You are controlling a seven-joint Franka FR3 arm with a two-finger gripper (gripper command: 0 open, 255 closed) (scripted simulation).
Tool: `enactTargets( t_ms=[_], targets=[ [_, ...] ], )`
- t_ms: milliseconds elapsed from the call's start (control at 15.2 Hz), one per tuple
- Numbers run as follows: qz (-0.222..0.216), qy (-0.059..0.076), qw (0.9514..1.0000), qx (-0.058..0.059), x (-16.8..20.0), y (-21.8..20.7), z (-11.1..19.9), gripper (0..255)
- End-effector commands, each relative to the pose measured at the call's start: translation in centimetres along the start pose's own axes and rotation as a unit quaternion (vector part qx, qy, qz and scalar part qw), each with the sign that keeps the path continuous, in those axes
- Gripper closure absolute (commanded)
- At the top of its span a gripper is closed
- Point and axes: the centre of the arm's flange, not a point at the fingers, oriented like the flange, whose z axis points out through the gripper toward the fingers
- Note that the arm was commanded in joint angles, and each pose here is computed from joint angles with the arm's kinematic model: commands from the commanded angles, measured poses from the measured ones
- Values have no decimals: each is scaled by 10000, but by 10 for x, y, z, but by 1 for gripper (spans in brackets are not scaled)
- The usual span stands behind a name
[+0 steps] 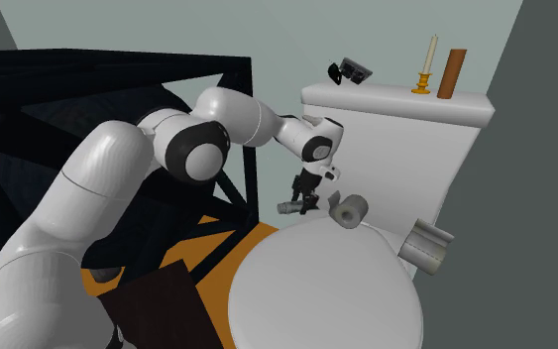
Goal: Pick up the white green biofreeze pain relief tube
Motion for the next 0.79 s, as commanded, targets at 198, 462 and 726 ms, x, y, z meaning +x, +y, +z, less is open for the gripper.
enactTargets(
  t_ms=[198,462,726],
  targets=[
    [-10,80,10000,26,-6,-5,-34,255],
    [-10,80,10000,26,-12,-7,-54,255],
    [-10,80,10000,26,-18,-9,-75,255]
  ],
)
